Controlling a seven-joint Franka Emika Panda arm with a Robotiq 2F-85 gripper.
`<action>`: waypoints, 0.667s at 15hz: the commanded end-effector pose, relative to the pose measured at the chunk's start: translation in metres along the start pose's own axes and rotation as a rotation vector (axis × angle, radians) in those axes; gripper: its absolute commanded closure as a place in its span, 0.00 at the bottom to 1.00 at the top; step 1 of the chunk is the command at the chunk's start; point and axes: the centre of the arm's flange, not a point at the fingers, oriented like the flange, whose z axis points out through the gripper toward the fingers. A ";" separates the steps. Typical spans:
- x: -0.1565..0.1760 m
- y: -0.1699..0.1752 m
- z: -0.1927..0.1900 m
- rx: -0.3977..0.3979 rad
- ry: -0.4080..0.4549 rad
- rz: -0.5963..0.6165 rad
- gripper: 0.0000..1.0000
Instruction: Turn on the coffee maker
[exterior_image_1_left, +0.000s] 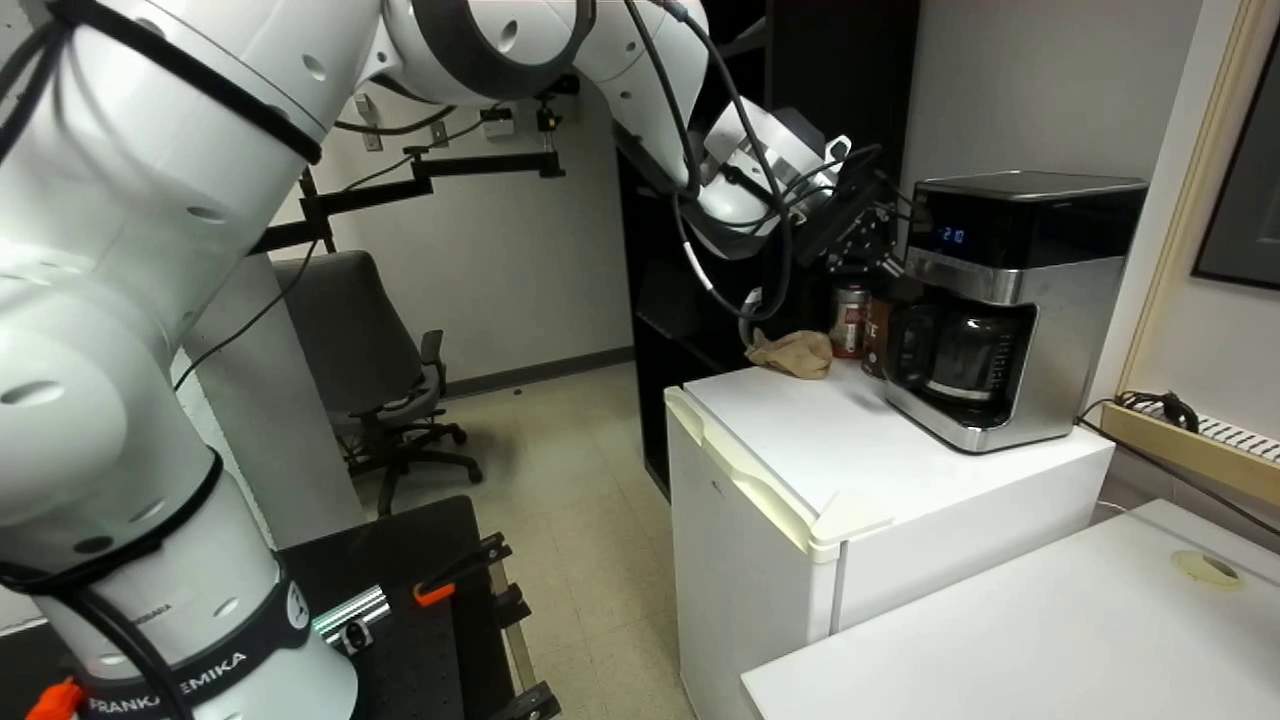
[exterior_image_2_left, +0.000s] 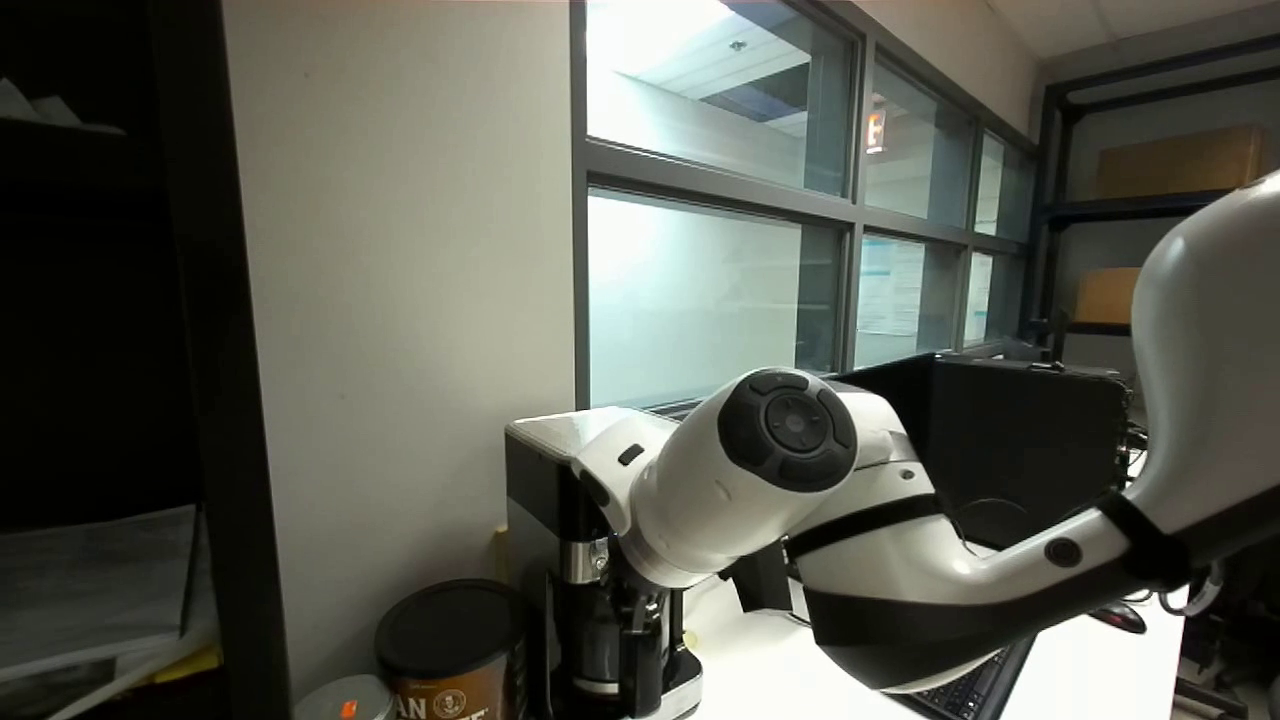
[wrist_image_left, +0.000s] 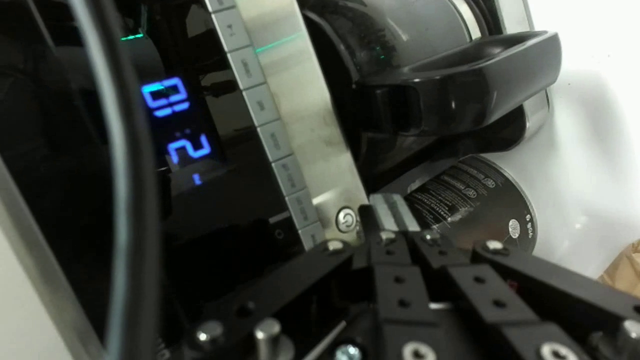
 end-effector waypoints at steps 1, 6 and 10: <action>0.016 0.006 0.012 -0.020 0.020 -0.015 1.00; 0.018 0.010 0.017 -0.028 0.013 -0.015 1.00; 0.017 0.011 0.017 -0.024 0.006 -0.016 1.00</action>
